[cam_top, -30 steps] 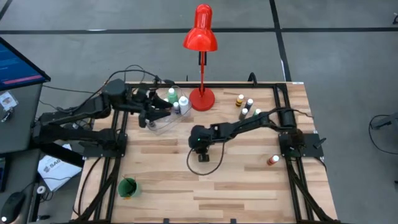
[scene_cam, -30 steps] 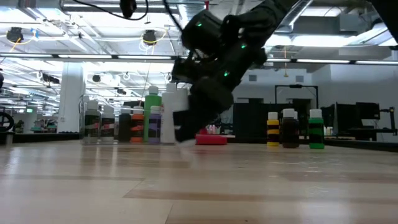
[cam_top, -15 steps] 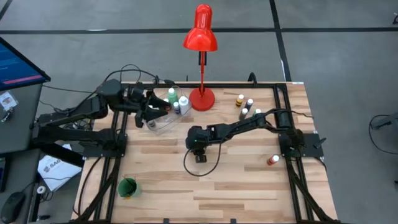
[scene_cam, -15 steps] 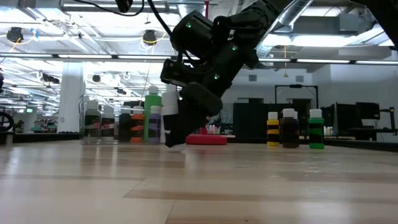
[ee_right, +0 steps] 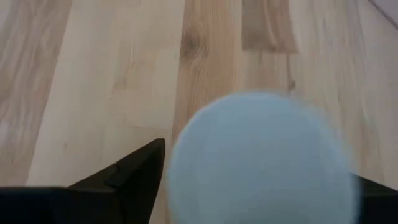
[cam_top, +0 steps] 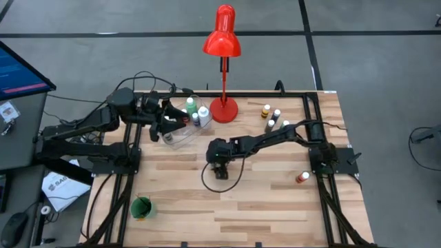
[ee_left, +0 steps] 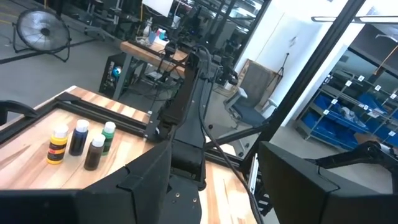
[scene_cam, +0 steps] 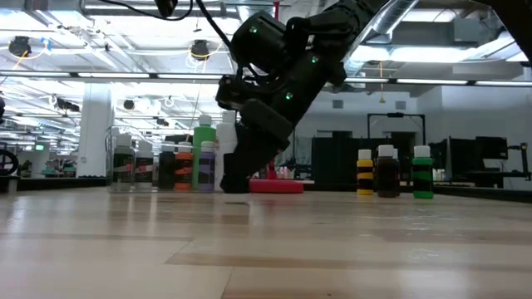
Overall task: Pick & Place Paint Supplies
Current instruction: Put the white paint bottle into the transparent bin
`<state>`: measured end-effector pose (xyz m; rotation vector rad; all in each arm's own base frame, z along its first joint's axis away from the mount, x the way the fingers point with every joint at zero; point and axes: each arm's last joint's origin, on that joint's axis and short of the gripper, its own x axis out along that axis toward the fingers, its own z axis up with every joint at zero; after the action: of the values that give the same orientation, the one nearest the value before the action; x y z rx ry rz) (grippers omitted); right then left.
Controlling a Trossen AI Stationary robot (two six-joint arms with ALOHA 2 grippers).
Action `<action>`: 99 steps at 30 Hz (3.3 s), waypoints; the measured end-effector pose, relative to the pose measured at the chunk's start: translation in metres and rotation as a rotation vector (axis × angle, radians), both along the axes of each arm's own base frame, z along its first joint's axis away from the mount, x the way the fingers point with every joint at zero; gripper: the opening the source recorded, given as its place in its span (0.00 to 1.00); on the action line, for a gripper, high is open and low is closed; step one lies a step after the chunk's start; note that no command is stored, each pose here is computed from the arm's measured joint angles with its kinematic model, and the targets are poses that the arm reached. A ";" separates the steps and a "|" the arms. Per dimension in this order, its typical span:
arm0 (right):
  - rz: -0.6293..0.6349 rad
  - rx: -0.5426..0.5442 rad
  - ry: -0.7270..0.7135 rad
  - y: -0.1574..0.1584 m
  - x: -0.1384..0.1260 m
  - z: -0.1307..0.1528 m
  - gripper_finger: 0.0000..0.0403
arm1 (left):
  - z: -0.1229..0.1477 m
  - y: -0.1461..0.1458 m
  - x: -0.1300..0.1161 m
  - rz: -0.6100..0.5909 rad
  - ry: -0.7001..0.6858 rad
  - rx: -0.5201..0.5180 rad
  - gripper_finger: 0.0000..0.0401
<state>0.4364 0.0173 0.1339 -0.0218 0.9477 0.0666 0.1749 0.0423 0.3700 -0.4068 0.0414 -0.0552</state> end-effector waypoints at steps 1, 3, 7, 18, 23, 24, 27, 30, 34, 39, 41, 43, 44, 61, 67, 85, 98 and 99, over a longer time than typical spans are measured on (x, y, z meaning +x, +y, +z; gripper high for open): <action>0.000 0.000 0.009 0.000 -0.002 0.002 0.70 | 0.000 0.000 0.000 0.007 0.000 0.000 0.58; -0.002 0.000 -0.002 -0.001 -0.003 0.009 0.70 | 0.000 0.000 0.000 0.016 -0.001 0.001 0.58; -0.010 -0.001 -0.018 -0.006 -0.006 0.023 0.70 | 0.000 0.000 0.000 0.017 -0.001 0.009 0.58; -0.016 -0.022 -0.044 -0.020 -0.014 0.049 0.70 | 0.000 0.000 0.000 0.016 -0.001 0.027 0.58; -0.021 -0.019 -0.015 -0.020 -0.017 0.048 0.70 | 0.000 0.001 0.000 0.029 -0.001 0.035 0.58; -0.030 -0.014 -0.020 -0.021 -0.018 0.051 0.70 | 0.000 0.001 0.000 0.028 -0.001 0.038 0.58; -0.040 -0.016 -0.098 -0.027 -0.021 0.074 0.70 | 0.000 0.001 0.000 0.032 -0.002 0.078 0.58; -0.028 -0.041 -0.120 -0.032 -0.025 0.087 0.70 | 0.000 0.002 0.000 0.058 -0.001 0.086 0.58; -0.052 -0.027 -0.091 -0.036 -0.034 0.097 0.70 | -0.001 0.003 0.000 0.078 0.007 0.087 0.58; -0.077 -0.003 -0.136 -0.036 -0.076 0.164 0.70 | -0.022 0.004 0.017 0.047 0.161 0.125 0.58; -0.099 0.005 -0.153 -0.034 -0.101 0.190 0.70 | -0.031 0.003 0.028 0.032 0.216 0.134 0.58; -0.116 0.009 -0.173 -0.031 -0.126 0.212 0.70 | -0.041 0.002 0.040 0.020 0.263 0.161 0.58; -0.133 0.002 -0.177 -0.030 -0.139 0.221 0.70 | -0.047 0.001 0.047 0.009 0.291 0.190 0.58; -0.396 -0.113 -0.125 -0.018 -0.224 0.255 0.70 | -0.134 -0.035 0.116 -0.259 0.606 0.357 0.58; -0.386 -0.131 -0.071 -0.018 -0.216 0.247 0.70 | -0.146 -0.028 0.121 -0.218 0.654 0.362 0.58; -0.374 -0.146 0.001 -0.017 -0.204 0.235 0.70 | -0.168 -0.026 0.141 -0.158 0.663 0.426 0.58; -0.374 -0.145 0.001 -0.017 -0.204 0.235 0.70 | -0.190 -0.033 0.148 -0.198 0.724 0.416 0.58; -0.374 -0.145 0.001 -0.017 -0.204 0.235 0.70 | -0.190 -0.033 0.149 -0.187 0.721 0.420 0.58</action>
<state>0.2327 0.0003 0.3694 0.0214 0.9430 -0.3478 0.3234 0.0097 0.1801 0.0161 0.7902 -0.0794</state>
